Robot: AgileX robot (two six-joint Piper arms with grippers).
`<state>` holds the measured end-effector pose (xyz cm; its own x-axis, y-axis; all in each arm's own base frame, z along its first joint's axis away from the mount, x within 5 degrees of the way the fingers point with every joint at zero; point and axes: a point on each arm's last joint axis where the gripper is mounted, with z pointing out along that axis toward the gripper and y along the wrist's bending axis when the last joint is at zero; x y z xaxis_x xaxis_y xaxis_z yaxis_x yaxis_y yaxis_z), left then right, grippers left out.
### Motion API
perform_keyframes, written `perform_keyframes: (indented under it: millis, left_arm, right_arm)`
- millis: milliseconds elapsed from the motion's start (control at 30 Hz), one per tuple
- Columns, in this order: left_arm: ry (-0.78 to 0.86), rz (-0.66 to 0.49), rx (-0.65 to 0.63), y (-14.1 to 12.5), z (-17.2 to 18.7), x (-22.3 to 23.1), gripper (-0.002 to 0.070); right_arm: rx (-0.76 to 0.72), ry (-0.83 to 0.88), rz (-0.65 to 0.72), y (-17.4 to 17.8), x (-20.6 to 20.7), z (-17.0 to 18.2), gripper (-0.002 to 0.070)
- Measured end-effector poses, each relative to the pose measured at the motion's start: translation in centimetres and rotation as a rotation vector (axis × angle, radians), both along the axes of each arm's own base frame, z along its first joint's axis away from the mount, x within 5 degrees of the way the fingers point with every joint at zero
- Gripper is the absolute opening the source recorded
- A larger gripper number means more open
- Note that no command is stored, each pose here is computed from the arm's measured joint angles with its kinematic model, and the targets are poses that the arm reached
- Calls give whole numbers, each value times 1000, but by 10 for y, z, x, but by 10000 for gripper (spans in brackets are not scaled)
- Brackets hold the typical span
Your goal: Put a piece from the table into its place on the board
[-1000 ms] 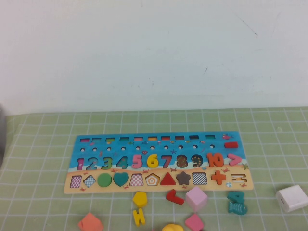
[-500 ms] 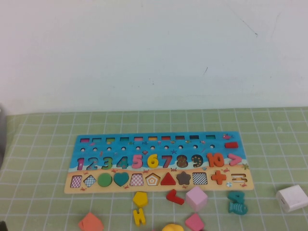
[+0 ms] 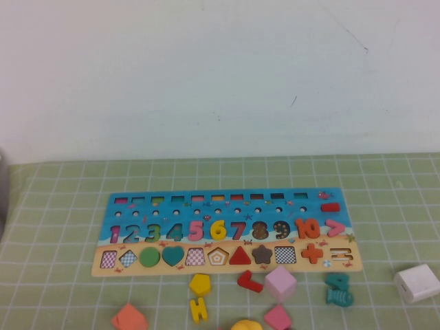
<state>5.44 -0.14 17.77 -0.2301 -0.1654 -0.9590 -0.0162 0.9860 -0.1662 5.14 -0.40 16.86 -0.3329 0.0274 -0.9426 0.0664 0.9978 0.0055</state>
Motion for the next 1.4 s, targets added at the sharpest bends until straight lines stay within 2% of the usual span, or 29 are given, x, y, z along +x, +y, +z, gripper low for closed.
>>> perform_keyframes:
  millis: [433, 1400]
  left_arm:
    - [48, -27, 79, -1, -4, -1, -1]
    - [53, -30, 66, -1, -4, -1, -1]
  right_arm:
    - [0, 0, 0, 0, 0, 0, 73]
    - [0, 0, 0, 0, 0, 0, 73]
